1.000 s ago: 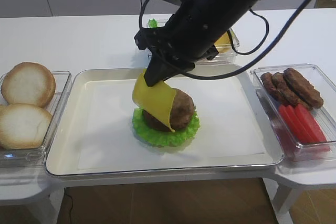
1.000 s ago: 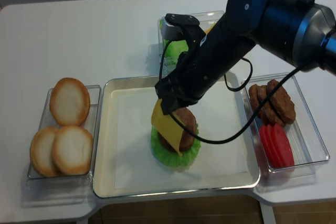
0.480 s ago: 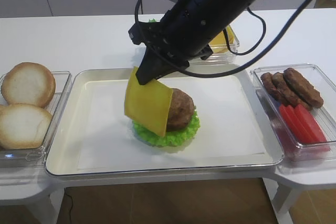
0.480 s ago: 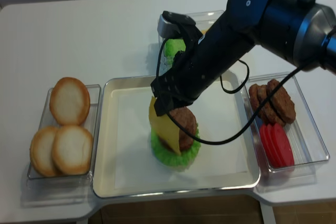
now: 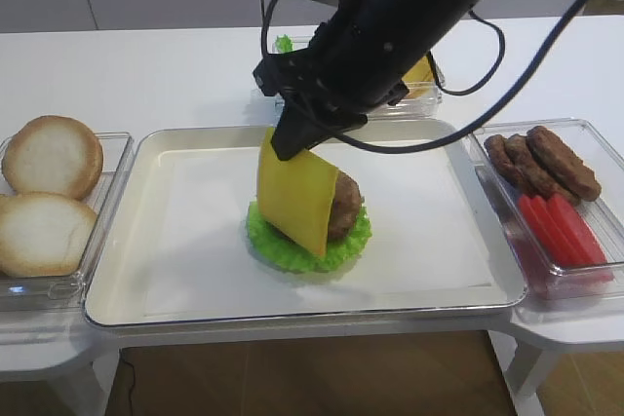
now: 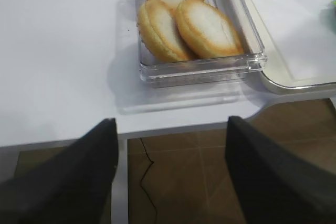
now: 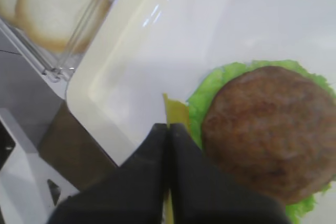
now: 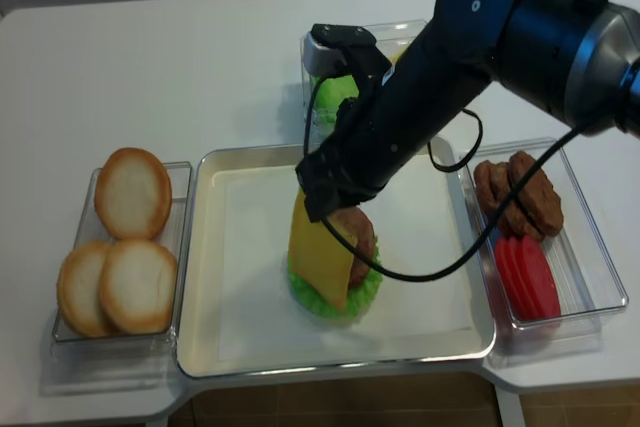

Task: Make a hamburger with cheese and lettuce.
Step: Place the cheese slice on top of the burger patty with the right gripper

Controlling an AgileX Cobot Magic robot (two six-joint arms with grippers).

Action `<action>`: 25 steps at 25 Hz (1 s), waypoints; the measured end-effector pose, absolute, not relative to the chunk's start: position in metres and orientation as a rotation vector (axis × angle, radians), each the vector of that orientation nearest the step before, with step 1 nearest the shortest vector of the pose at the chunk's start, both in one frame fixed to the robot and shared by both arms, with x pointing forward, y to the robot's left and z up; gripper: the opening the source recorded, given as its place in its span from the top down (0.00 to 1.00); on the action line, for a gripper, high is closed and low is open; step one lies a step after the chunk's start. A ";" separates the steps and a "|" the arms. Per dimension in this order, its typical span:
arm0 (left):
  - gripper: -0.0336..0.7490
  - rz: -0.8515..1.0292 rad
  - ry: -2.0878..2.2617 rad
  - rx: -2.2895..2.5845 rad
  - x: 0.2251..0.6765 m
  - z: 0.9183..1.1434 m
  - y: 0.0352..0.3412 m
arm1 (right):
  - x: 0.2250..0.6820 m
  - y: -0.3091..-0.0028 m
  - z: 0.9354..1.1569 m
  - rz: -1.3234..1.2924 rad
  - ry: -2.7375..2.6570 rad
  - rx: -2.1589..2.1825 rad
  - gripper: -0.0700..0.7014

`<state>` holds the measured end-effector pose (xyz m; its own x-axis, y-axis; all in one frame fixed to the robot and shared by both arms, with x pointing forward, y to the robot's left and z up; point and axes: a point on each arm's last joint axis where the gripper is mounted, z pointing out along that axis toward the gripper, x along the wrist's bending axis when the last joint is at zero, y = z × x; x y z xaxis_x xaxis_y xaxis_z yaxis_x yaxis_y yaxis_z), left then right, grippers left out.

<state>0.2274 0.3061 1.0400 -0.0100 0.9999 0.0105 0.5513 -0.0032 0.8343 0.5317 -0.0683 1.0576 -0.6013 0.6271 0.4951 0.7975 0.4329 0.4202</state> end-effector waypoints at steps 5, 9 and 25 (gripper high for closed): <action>0.36 0.889 1.632 1.625 0.227 1.040 0.306 | 0.535 -0.072 1.055 -0.904 -2.489 -1.251 0.91; 0.36 0.889 1.632 1.625 0.227 1.040 0.306 | 0.536 -0.071 1.052 -0.895 -2.494 -1.257 0.91; 0.36 0.889 1.632 1.625 0.227 1.040 0.306 | 0.547 -0.075 1.039 -0.863 -2.622 -1.274 0.91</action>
<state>0.2274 0.3061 1.0400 -0.0100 0.9999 0.0105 0.5513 -0.0032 0.8343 0.5472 -0.0750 1.0387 -0.6448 0.6921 0.3244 0.7495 0.4893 0.4458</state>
